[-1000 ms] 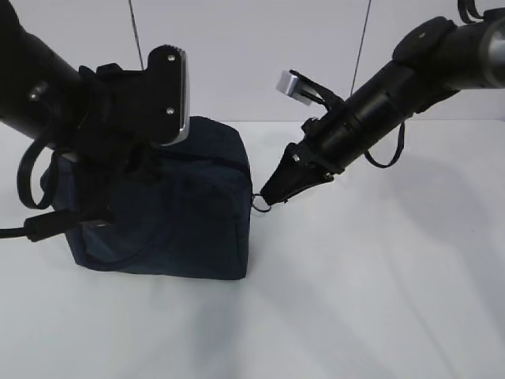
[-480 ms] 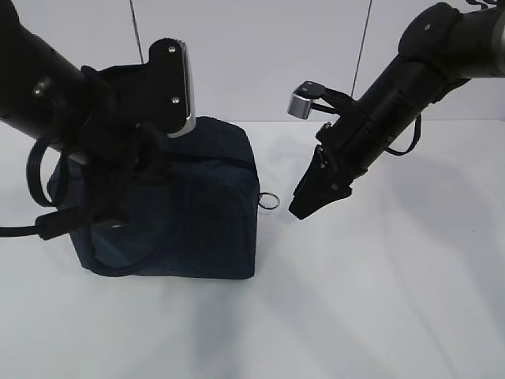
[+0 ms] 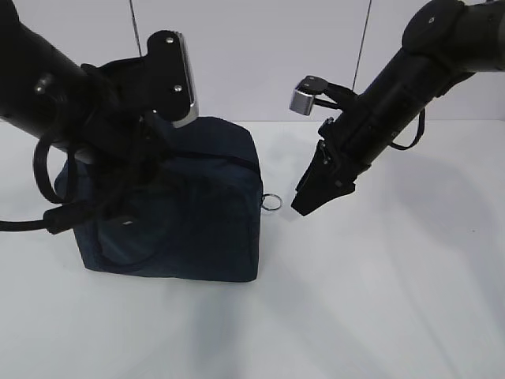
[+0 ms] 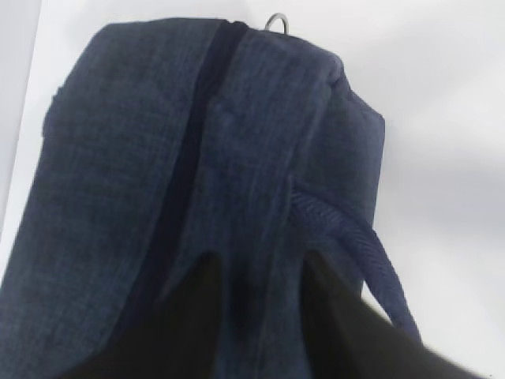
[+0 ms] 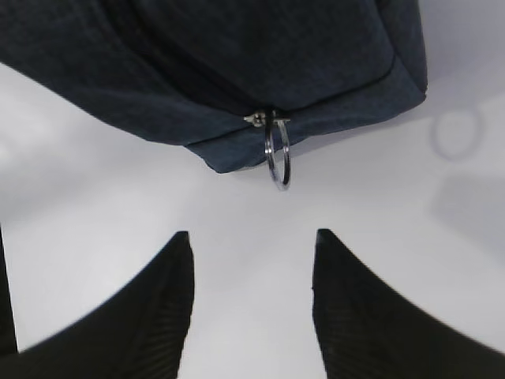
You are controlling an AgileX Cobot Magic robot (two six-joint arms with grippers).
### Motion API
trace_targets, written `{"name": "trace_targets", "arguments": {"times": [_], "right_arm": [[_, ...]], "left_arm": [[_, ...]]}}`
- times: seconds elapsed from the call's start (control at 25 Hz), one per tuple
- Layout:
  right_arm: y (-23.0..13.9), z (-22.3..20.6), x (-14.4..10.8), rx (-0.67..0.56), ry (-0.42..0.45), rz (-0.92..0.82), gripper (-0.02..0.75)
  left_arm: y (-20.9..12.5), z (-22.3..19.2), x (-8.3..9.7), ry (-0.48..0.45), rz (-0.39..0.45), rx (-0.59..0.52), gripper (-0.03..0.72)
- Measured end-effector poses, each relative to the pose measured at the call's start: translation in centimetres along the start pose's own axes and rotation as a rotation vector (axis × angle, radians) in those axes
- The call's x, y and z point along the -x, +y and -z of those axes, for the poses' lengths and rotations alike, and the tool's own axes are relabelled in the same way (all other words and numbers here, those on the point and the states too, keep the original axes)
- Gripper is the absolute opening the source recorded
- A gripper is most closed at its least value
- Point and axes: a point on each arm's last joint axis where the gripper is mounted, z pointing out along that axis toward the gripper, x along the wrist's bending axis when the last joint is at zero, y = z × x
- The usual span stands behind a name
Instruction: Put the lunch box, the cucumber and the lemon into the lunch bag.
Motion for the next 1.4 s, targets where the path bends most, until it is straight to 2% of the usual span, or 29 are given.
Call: {"name": "trace_targets", "arguments": {"times": [0.04, 0.12, 0.4, 0.52, 0.68, 0.88, 1.0, 1.12, 1.4], "right_arm": [[0.1, 0.3, -0.1, -0.001, -0.007, 0.006, 0.377], [0.3, 1.0, -0.4, -0.009, -0.026, 0.021, 0.377], [0.9, 3.1, -1.6, -0.019, -0.078, -0.016, 0.377], [1.3, 4.2, -2.2, -0.005, -0.101, -0.088, 0.377], [1.5, 5.8, -2.9, 0.020, -0.133, -0.231, 0.377], [1.5, 9.3, -4.1, 0.073, -0.201, -0.277, 0.377], [1.9, 11.4, -5.6, 0.113, -0.241, -0.271, 0.377], [2.6, 13.3, -7.4, 0.159, -0.268, -0.258, 0.377], [2.9, 16.7, -11.9, 0.232, -0.330, -0.219, 0.377]], "left_arm": [[0.0, 0.0, 0.0, 0.000, 0.020, 0.000, 0.333], [0.1, 0.4, 0.0, 0.007, 0.050, 0.007, 0.374], [0.2, 3.9, 0.0, 0.036, 0.166, 0.046, 0.396], [-0.5, 5.9, -0.5, 0.058, 0.292, 0.053, 0.396], [-2.9, 8.3, -2.2, 0.129, 0.491, 0.042, 0.397], [-5.6, 12.6, -3.7, 0.267, 0.636, 0.082, 0.398], [-6.4, 16.0, -3.4, 0.334, 0.724, 0.167, 0.398], [-6.7, 18.7, -2.6, 0.369, 0.774, 0.240, 0.396], [-7.4, 22.1, 1.0, 0.348, 0.815, 0.278, 0.394]]}}
